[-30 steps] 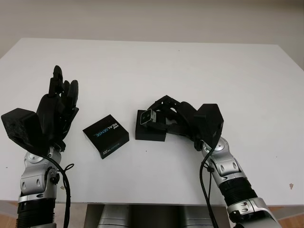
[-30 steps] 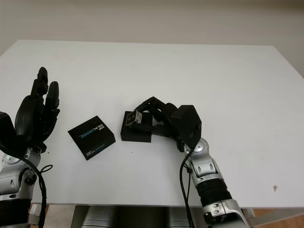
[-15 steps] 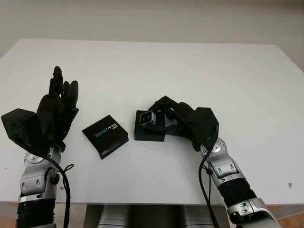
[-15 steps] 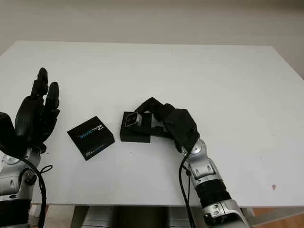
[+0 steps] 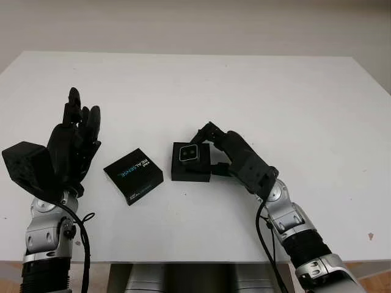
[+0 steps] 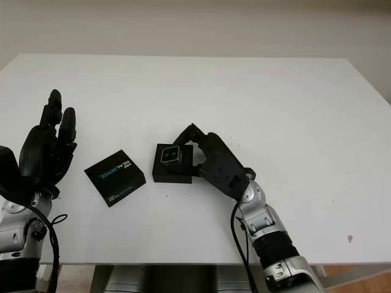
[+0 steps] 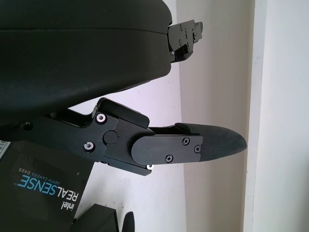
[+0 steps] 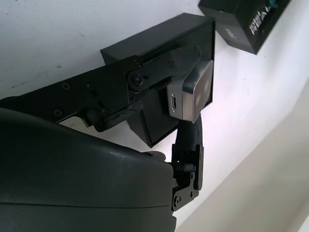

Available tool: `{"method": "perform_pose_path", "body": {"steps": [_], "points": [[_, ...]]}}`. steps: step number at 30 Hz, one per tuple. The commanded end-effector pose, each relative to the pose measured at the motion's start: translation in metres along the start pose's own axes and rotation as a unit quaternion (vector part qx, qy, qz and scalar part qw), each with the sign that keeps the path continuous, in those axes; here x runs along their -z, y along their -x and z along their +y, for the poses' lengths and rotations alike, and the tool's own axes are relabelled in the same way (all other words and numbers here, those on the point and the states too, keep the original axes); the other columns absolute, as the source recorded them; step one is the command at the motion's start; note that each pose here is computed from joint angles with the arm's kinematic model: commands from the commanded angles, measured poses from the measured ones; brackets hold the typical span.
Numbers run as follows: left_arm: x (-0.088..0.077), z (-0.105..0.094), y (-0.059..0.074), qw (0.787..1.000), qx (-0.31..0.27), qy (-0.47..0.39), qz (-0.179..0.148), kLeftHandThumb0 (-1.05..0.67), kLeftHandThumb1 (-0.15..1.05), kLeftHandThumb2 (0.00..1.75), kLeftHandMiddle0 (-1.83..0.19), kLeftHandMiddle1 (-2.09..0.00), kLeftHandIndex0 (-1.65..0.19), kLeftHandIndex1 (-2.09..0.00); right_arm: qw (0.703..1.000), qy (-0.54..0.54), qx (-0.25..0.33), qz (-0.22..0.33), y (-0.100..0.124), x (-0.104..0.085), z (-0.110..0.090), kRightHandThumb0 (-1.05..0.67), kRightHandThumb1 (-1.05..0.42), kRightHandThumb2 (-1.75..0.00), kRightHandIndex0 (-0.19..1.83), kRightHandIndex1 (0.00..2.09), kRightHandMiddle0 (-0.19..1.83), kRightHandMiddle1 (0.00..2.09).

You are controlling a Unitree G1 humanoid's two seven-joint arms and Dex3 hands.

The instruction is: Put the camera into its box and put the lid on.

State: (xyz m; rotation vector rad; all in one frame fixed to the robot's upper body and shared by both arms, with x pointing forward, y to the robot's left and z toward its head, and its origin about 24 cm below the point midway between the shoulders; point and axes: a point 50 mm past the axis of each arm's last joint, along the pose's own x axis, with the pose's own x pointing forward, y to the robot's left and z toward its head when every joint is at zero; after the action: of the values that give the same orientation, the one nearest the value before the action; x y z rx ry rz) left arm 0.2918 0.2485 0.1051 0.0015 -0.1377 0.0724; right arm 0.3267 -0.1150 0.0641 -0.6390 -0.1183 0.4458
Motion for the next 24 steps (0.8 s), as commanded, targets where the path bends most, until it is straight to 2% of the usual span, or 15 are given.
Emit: {"method": "perform_pose_path", "body": {"steps": [1, 5, 11, 17, 24], "points": [[-0.007, 0.001, 0.000, 1.000, 0.004, -0.008, -0.014, -0.78, 1.05, 0.44, 0.19, 0.00, 0.19, 0.00, 0.999, 0.015, -0.033, 0.018, 0.007, 0.009, 0.012, -0.49, -0.89, -0.05, 0.20, 0.03, 0.10, 1.30], [-0.006, 0.002, 0.000, 1.000, 0.005, -0.012, -0.013, -0.79, 1.05, 0.45, 0.19, 0.00, 0.19, 0.00, 0.999, 0.031, -0.035, 0.012, 0.008, 0.008, 0.009, -0.54, -0.89, -0.06, 0.12, 0.02, 0.07, 1.00], [-0.006, 0.000, 0.000, 1.000, 0.002, -0.012, -0.015, -0.78, 1.05, 0.45, 0.19, 0.00, 0.19, 0.00, 0.999, 0.051, -0.017, 0.000, 0.009, 0.003, 0.001, -0.56, -0.90, -0.05, 0.06, 0.03, 0.11, 0.71], [-0.006, 0.000, -0.001, 1.000, 0.003, -0.009, -0.016, -0.78, 1.05, 0.44, 0.19, 0.00, 0.19, 0.00, 0.996, 0.074, 0.049, -0.031, 0.011, -0.009, -0.031, -0.58, -0.90, -0.05, 0.05, 0.04, 0.16, 0.61], [-0.006, -0.001, -0.002, 1.000, 0.003, -0.008, -0.014, -0.77, 1.05, 0.43, 0.19, 0.00, 0.19, 0.00, 0.988, 0.074, 0.121, -0.057, 0.016, -0.018, -0.061, -0.58, -0.89, -0.05, 0.07, 0.05, 0.23, 0.61]]}}
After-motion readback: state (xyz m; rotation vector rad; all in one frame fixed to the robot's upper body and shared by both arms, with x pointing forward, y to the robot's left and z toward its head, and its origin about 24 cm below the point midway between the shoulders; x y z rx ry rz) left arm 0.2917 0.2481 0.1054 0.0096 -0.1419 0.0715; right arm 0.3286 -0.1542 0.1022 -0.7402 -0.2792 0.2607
